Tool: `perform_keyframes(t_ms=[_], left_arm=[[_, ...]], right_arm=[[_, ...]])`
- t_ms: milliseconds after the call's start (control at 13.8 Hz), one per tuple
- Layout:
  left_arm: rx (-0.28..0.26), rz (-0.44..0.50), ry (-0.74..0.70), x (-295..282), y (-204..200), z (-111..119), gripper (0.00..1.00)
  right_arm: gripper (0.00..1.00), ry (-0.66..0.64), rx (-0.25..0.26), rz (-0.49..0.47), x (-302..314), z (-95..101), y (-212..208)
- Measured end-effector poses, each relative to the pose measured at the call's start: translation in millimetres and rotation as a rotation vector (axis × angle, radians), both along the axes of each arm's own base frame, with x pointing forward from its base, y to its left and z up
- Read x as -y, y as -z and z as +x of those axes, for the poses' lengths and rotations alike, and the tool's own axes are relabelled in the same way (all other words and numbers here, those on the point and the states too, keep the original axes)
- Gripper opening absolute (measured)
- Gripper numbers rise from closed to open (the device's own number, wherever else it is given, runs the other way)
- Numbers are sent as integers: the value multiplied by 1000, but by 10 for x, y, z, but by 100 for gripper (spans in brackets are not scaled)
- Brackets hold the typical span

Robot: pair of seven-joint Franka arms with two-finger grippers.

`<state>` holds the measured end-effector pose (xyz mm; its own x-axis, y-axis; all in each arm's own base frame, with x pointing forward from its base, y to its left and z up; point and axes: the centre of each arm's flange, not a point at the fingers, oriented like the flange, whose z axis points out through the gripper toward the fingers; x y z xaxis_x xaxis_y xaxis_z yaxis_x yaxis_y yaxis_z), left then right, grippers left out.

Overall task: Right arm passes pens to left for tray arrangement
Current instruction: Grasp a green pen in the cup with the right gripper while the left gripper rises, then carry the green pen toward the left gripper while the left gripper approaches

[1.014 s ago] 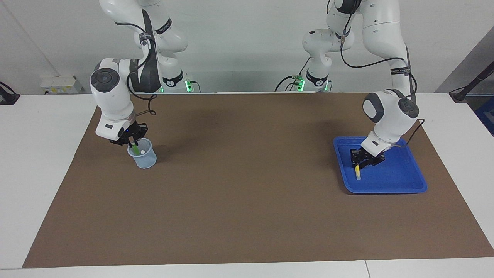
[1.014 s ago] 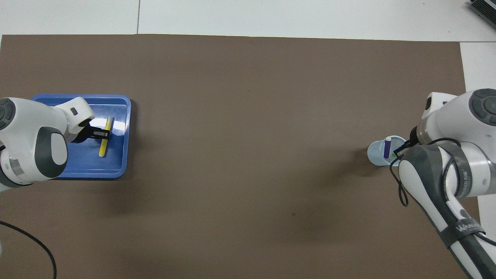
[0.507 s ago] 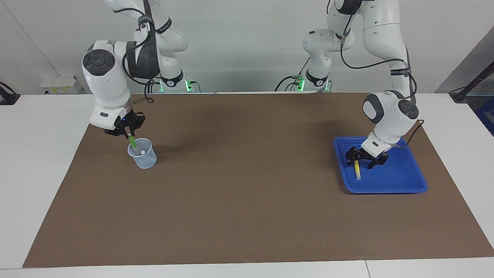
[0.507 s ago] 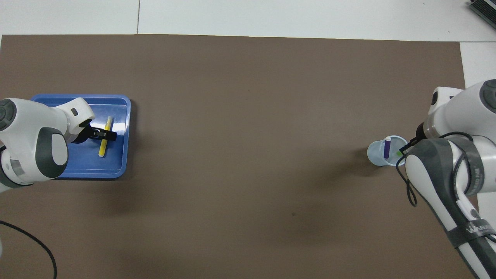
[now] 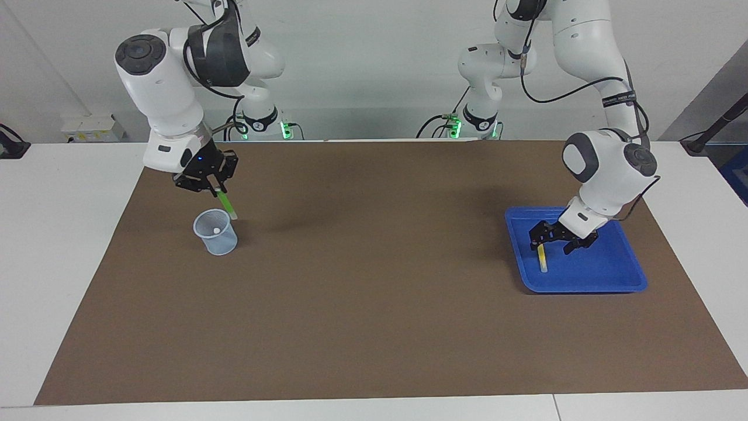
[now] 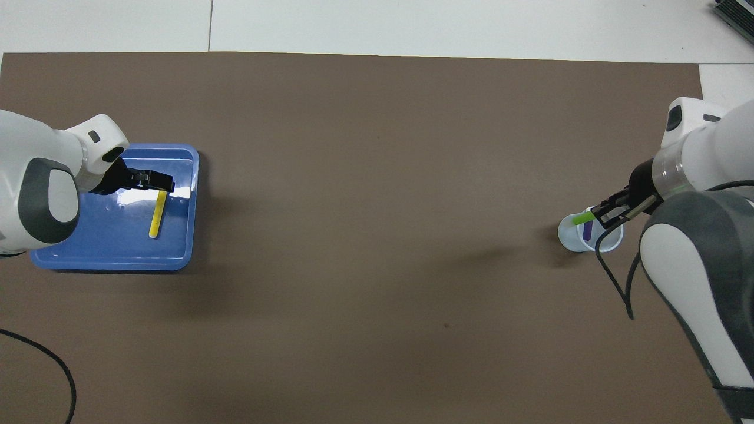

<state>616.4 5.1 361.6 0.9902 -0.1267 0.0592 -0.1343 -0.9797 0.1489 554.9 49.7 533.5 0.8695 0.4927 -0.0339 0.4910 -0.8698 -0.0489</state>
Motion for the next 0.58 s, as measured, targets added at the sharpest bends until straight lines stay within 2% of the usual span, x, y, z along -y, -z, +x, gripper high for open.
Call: perform_keyframes(t_ms=[217, 362, 579], left_arm=[[5, -83, -99, 99, -135, 18, 100], [1, -151, -181, 226, -217, 16, 100], [-2, -312, -306, 369, -389, 14, 100]], right_arm=[[18, 121, -12, 141, -197, -5, -67], [18, 274, -44, 240, -369, -12, -119], [18, 502, -99, 310, -804, -55, -174]])
